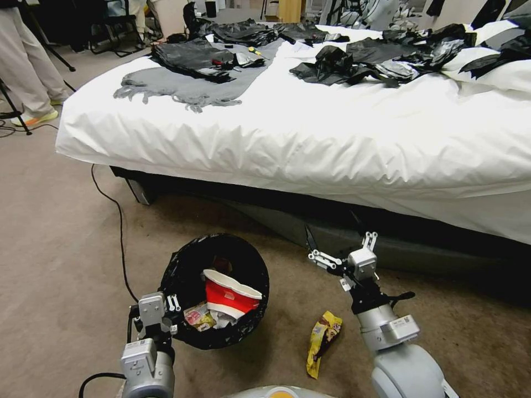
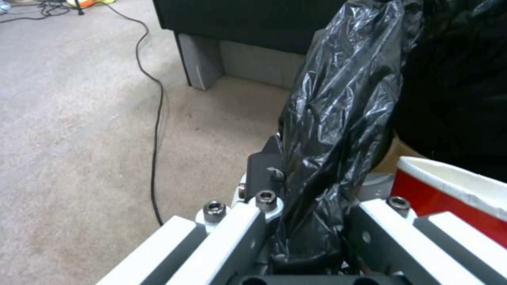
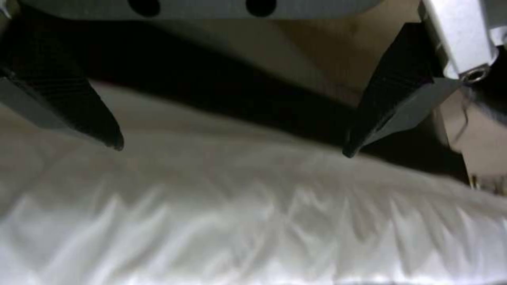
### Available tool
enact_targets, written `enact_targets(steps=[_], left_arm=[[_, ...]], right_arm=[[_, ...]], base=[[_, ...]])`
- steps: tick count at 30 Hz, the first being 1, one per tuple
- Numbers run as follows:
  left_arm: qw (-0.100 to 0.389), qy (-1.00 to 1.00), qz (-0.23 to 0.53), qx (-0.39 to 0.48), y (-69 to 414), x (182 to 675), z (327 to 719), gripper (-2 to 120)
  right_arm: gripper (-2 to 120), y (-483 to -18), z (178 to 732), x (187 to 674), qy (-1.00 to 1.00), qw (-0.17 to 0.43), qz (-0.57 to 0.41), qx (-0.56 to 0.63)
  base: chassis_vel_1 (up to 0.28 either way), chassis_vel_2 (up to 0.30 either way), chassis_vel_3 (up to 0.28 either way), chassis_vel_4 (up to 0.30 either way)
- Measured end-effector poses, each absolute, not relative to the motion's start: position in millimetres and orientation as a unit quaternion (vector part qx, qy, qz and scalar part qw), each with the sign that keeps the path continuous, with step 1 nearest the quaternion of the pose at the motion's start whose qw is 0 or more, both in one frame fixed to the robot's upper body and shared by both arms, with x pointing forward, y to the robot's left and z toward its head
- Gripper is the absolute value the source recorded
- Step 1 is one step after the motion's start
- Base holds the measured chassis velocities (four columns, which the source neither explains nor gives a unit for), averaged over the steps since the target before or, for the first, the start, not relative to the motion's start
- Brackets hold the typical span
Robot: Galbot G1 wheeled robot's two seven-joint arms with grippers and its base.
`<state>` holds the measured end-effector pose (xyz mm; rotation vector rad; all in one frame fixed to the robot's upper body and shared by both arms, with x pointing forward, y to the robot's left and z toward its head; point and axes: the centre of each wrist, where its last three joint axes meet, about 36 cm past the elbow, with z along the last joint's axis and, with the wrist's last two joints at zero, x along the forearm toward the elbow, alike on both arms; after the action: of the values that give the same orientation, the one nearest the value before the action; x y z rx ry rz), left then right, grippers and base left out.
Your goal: Pick up the trash bin, then pick up the garbage from the floor and place it into the trash bin.
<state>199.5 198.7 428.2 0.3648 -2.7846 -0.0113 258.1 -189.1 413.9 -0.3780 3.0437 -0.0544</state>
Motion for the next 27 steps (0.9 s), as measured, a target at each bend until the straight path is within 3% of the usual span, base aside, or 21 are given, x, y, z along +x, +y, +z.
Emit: enact_targets(steps=[3, 4, 7, 11, 20, 27], left_arm=[[0.166, -0.978, -0.003, 0.128, 199.1, 202.0, 427.2, 1], [0.166, -0.978, -0.003, 0.128, 199.1, 202.0, 427.2, 1], [0.168, -0.977, -0.002, 0.128, 198.4, 204.2, 425.3, 1], [0.168, -0.977, -0.001, 0.127, 196.9, 205.9, 423.7, 1], [0.169, -0.977, 0.001, 0.127, 195.4, 206.1, 423.2, 1], [0.170, -0.977, 0.001, 0.129, 195.0, 204.9, 423.8, 1]], right_arm=[[100, -192.8, 420.9, 246.4, 0.991, -0.068, -0.015, -0.114], [100, -192.8, 420.9, 246.4, 0.991, -0.068, -0.015, -0.114], [100, -198.0, 433.4, 244.6, 0.982, -0.160, -0.005, -0.104], [100, -203.8, 445.7, 252.1, 0.968, -0.230, -0.006, -0.095], [100, -215.9, 433.7, 262.3, 0.921, -0.370, -0.001, -0.125], [100, -222.2, 423.6, 272.3, 0.889, -0.435, 0.007, -0.145]], base=[[0.000, 0.000, 0.000, 0.000], [0.000, 0.000, 0.000, 0.000], [0.000, 0.000, 0.000, 0.000], [0.000, 0.000, 0.000, 0.000], [0.000, 0.000, 0.000, 0.000], [0.000, 0.000, 0.000, 0.000]])
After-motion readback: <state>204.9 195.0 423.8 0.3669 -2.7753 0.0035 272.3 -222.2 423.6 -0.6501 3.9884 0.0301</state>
